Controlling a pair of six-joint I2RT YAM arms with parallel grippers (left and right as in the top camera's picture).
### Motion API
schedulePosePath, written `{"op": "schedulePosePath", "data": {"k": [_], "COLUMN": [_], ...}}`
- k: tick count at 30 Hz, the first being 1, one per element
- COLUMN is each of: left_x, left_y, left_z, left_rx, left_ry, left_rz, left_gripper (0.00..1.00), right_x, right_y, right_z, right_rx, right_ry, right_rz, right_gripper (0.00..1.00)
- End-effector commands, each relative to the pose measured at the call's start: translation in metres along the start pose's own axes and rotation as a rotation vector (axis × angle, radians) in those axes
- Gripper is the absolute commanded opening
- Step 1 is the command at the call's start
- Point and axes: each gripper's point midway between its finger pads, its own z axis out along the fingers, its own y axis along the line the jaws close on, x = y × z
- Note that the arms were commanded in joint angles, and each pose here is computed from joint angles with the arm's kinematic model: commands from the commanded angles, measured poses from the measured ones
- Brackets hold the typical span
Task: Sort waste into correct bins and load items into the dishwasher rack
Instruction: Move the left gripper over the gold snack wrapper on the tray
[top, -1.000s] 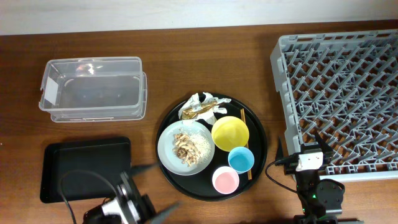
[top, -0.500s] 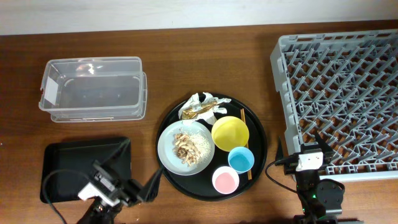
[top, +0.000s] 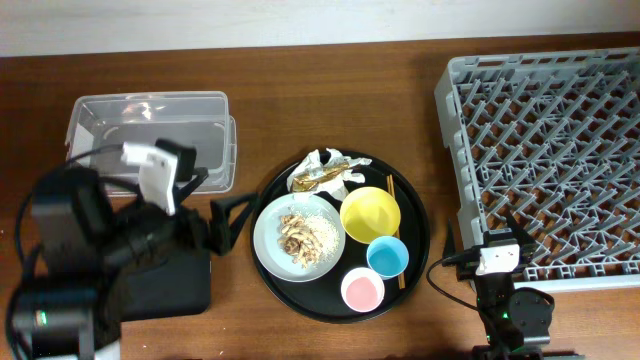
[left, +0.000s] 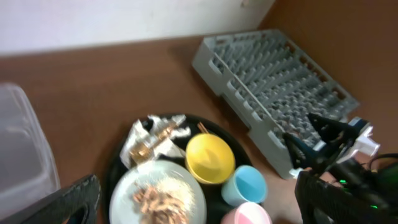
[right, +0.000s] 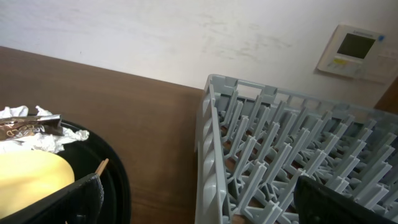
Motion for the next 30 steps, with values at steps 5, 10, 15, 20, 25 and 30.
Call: {"op": "schedulePosePath", "data": {"k": [5, 10, 15, 20, 25, 30], "left_x": [0.019, 0.027, 0.041, 0.058, 0.063, 0.054], "left_y": [0.04, 0.019, -0.037, -0.044, 0.005, 0.041], "left_z": [0.016, 0.056, 0.103, 0.136, 0.175, 0.213], "left_rx": [-0.471, -0.439, -0.111, -0.072, -0.352, -0.505], "left_ry": [0.337, 0.422, 0.51, 0.589, 0.572, 0.493], "left_rz": [-0.094, -0.073, -0.121, -0.117, 0.012, 0.071], "left_gripper": [0.99, 0.99, 0.99, 0.99, 0.84, 0.8], "right_x": [0.002, 0.002, 0.003, 0.002, 0.002, 0.002], "right_y": [0.001, 0.001, 0.001, 0.001, 0.001, 0.001], "right_z": [0.0, 0.0, 0.0, 0.0, 0.0, 0.0], "right_rx": [-0.005, -0.005, -0.005, -0.005, -0.005, -0.005], "right_ry": [0.005, 0.005, 0.005, 0.005, 0.005, 0.005], "right_rz": [0.005, 0.005, 0.005, 0.005, 0.005, 0.004], "right_gripper": [0.99, 0.98, 0.99, 0.99, 0.99, 0.99]}}
